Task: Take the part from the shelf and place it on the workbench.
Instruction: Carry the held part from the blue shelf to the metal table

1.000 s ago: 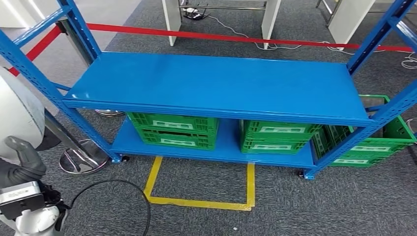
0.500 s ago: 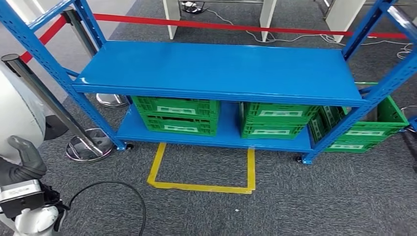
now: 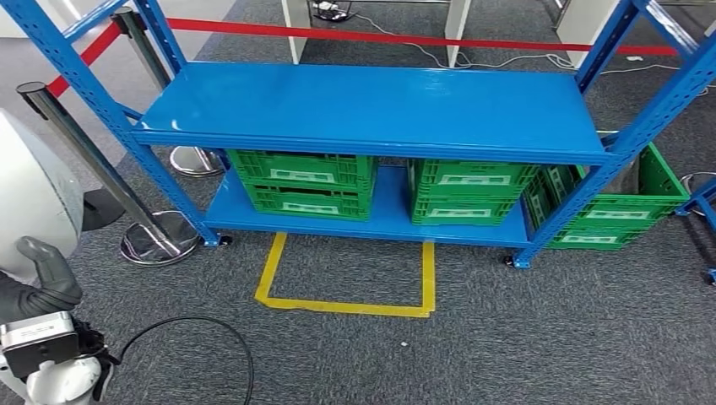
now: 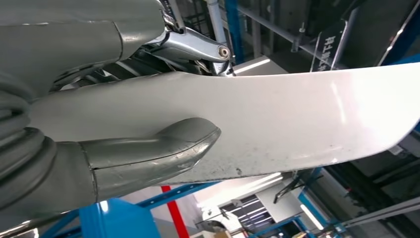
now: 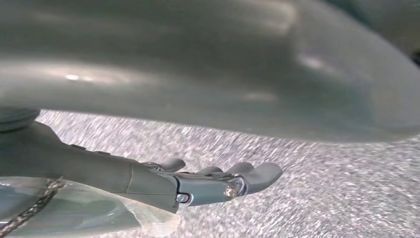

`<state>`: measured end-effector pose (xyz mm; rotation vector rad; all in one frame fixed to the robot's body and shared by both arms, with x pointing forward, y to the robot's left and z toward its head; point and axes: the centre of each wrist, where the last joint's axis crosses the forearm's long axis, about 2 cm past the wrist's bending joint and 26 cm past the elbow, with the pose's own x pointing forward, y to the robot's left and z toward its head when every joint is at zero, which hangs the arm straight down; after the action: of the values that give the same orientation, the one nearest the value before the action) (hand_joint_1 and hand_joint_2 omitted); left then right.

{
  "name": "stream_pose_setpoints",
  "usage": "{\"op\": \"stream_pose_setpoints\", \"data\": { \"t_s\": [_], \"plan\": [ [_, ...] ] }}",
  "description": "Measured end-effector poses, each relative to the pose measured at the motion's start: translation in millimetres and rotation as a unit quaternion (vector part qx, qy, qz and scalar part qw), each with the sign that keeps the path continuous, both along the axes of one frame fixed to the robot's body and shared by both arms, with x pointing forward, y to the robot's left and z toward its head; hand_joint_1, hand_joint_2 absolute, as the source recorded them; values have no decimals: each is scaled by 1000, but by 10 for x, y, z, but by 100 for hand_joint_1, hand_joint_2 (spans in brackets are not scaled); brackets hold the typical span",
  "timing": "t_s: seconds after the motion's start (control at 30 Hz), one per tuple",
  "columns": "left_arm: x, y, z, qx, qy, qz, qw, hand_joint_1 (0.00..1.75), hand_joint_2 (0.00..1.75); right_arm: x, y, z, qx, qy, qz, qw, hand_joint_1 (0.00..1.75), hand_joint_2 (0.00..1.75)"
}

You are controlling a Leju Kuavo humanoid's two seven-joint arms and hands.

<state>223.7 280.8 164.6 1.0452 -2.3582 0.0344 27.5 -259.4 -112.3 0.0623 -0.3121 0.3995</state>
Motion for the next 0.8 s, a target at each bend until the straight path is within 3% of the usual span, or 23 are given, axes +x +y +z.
{"op": "stream_pose_setpoints", "data": {
  "t_s": [0.8],
  "plan": [
    [-23, -28, -38, -22, 27, -17, 999, 175, 175, -31, 12, -2, -4, 9, -4, 1000, 0, 0]
  ]
}}
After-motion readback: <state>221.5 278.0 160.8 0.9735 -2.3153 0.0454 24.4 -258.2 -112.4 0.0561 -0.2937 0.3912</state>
